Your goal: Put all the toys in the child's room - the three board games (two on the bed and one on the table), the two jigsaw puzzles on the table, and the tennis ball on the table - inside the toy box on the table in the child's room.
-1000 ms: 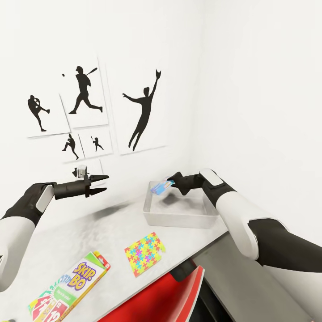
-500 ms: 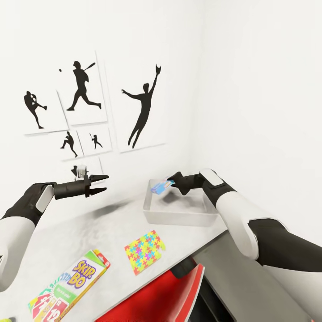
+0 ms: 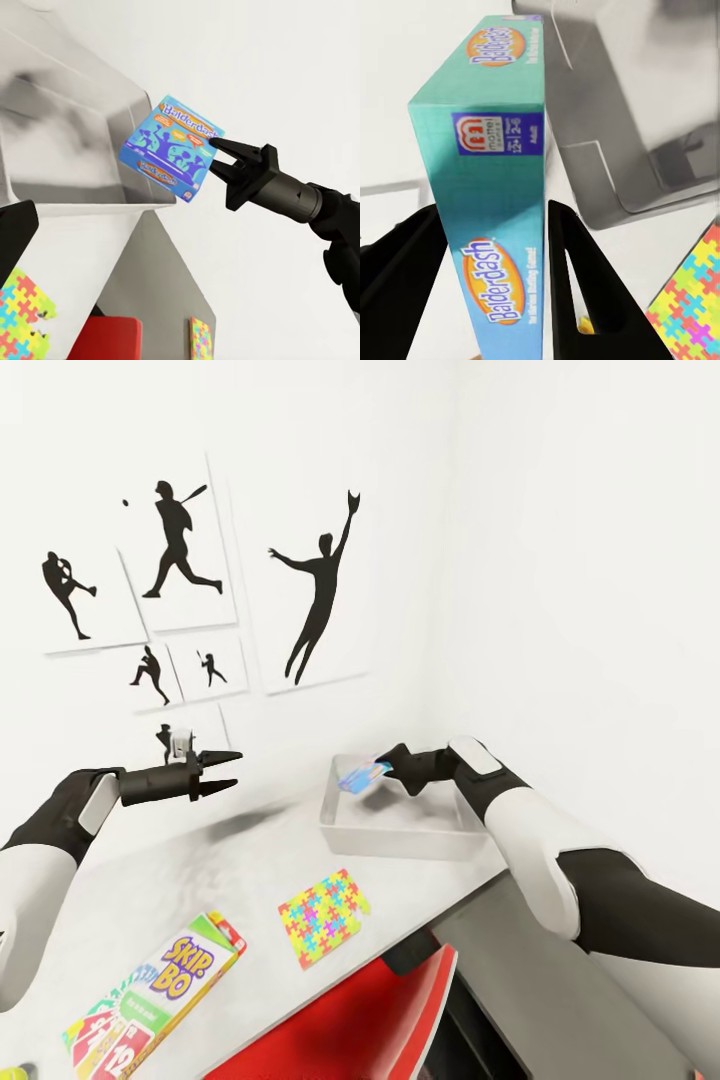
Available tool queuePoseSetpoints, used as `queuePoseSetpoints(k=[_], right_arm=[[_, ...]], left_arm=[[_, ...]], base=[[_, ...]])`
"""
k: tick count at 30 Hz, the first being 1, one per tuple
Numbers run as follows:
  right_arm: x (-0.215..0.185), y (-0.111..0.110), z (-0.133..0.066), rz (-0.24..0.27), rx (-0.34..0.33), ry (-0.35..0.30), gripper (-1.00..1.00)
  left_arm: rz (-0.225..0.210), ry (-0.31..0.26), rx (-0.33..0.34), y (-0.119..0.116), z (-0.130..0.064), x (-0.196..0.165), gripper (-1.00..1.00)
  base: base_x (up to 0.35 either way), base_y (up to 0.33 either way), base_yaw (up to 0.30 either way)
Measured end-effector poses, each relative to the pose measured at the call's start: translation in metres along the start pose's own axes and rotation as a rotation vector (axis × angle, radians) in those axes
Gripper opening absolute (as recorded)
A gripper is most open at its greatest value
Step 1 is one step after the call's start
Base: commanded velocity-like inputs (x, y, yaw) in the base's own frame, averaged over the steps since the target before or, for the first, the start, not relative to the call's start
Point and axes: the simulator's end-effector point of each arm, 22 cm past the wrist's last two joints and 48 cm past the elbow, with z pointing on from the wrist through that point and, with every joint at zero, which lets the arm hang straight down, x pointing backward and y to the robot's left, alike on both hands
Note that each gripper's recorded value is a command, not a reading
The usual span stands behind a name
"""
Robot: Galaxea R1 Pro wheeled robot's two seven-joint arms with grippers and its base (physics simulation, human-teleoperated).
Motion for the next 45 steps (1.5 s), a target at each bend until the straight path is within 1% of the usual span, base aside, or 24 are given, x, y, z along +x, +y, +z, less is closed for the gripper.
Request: queuePoseSetpoints(k=[8, 21, 31, 45], right_arm=[[-0.004, -0.010, 0.005, 0.011, 0.012, 0.001, -1.00], [-0.004, -0.022, 0.014, 0.023, 0.026, 0.010, -1.00], [-0.004, -0.031, 0.022, 0.032, 0.036, 0.015, -1.00], [-0.005, -0.034, 0.023, 0.035, 0.039, 0.014, -1.00]], left_arm=[[-0.011, 0.001, -0.007, 0.009, 0.001, 0.001, 1.00], [-0.033, -0.015, 0.002, 0.018, 0.001, -0.002, 1.00], [-0.048, -0.011, -0.002, 0.028, 0.004, 0.000, 1.00], [-0.051, -0.009, -0.003, 0.030, 0.005, 0.001, 1.00]], base=[[0.000, 0.000, 0.000], [0.000, 0.000, 0.000], [0.000, 0.000, 0.000], [0.000, 0.000, 0.000]])
